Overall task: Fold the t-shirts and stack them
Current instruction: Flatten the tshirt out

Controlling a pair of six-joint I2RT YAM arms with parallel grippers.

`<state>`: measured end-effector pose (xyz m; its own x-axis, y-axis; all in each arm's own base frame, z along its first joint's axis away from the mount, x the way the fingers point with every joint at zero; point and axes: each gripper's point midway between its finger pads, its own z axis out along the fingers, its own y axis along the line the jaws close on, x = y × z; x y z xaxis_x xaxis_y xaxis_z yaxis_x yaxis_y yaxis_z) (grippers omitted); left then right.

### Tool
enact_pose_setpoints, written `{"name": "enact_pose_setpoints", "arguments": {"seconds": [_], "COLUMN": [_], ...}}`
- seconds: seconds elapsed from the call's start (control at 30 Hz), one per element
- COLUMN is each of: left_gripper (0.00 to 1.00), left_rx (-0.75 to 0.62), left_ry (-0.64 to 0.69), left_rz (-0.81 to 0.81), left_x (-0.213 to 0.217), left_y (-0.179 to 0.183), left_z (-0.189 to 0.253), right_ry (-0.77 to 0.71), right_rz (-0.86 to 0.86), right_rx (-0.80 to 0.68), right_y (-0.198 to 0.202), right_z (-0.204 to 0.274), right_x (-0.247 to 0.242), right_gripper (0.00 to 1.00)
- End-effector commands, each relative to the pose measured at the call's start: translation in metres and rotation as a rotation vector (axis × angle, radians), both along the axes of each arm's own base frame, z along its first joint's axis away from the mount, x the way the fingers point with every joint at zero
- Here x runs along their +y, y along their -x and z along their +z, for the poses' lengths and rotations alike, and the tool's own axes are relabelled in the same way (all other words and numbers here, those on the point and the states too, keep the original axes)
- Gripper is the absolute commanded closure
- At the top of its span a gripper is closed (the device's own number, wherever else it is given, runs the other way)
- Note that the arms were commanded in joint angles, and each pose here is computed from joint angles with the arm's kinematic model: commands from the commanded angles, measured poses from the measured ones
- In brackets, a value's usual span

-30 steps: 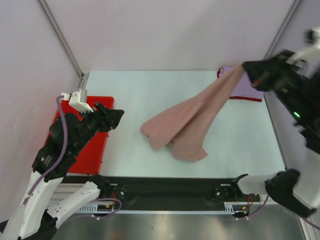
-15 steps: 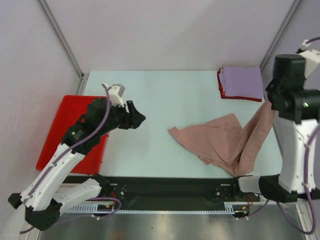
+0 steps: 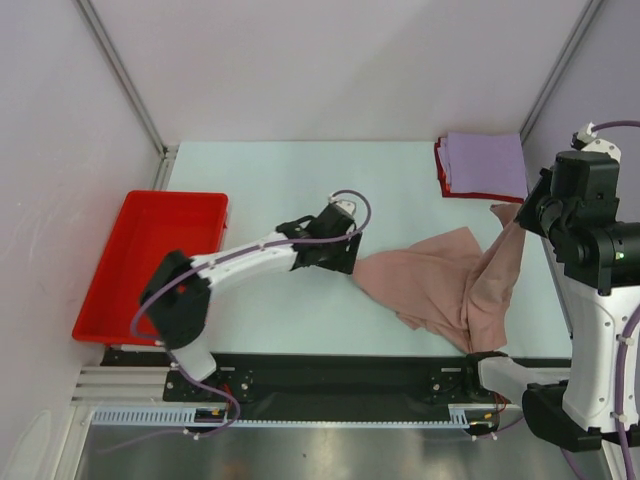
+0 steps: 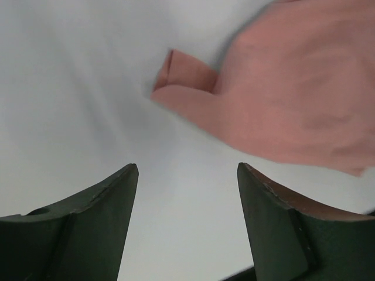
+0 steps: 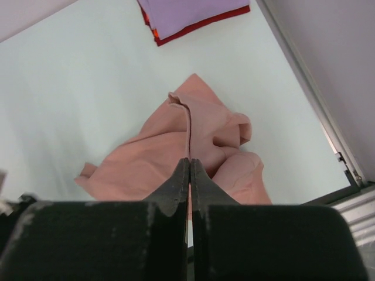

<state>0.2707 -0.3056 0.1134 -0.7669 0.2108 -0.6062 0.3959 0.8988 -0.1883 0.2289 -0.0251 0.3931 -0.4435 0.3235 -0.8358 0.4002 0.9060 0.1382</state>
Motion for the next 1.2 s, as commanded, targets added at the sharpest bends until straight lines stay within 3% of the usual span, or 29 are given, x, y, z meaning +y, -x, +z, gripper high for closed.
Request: {"name": "enact_pose_setpoints", "arguments": {"seconds": [0.0,0.1,0.33,0.4,0.43,0.5,0.53,0.57,0.73,0.8,0.83,0.87,1.0,1.1,1.13,1.17], "left_gripper": [0.25,0.26,0.28,0.39,0.58,0.76,0.97,1.0,1.0,1.0,1.0,1.0,1.0,1.0,1.0,1.0], "left_rx": [-0.065,0.008,0.093,0.126,0.123,0.104,0.069,0.049,-0.16,-0.326,-0.356,-0.43,-0.475,-0.37,-0.279,-0.239], "left_ry": [-0.052,-0.077,0.032,0.039,0.041,0.044,0.045,0.043,-0.002,-0.002,0.003,0.063,0.182,0.205,0.117,0.104], "left_rz": [0.055,0.065,0.031,0.006,-0.001,-0.011,-0.02,-0.012,0.059,0.115,0.136,0.169,0.224,0.293,0.293,0.315], "left_x": [-0.02,-0.035,-0.074,-0.083,-0.085,-0.085,-0.08,-0.074,-0.023,0.005,0.016,0.029,0.064,0.095,0.106,0.118], "left_y": [-0.032,-0.035,-0.035,-0.033,-0.033,-0.038,-0.045,-0.05,-0.088,-0.092,-0.09,-0.084,-0.043,0.001,0.019,0.032], "left_z": [0.002,-0.018,-0.041,-0.047,-0.047,-0.041,-0.028,-0.022,0.065,0.136,0.155,0.202,0.257,0.215,0.158,0.14], "right_ry": [-0.042,-0.038,-0.059,-0.065,-0.067,-0.066,-0.069,-0.071,-0.088,-0.092,-0.094,-0.095,-0.105,-0.109,-0.112,-0.114], "right_rz": [0.06,0.076,0.103,0.107,0.113,0.114,0.122,0.122,0.143,0.147,0.149,0.148,0.153,0.146,0.142,0.142], "right_rx": [-0.017,-0.035,-0.04,-0.047,-0.043,-0.037,-0.036,-0.036,-0.054,-0.059,-0.06,-0.059,-0.052,-0.014,-0.007,-0.008], "right_y": [0.0,0.006,0.012,0.013,0.013,0.013,0.012,0.011,0.004,0.003,0.003,0.002,0.008,0.018,0.022,0.027], "right_z": [0.001,0.005,0.01,0.011,0.01,0.008,0.008,0.008,0.017,0.019,0.02,0.02,0.016,0.0,-0.004,-0.006], "right_x": [0.012,0.013,0.018,0.02,0.021,0.021,0.022,0.023,0.028,0.029,0.029,0.029,0.031,0.03,0.03,0.029], "right_gripper": [1.0,1.0,1.0,1.0,1.0,1.0,1.0,1.0,1.0,1.0,1.0,1.0,1.0,1.0,1.0,1.0]}}
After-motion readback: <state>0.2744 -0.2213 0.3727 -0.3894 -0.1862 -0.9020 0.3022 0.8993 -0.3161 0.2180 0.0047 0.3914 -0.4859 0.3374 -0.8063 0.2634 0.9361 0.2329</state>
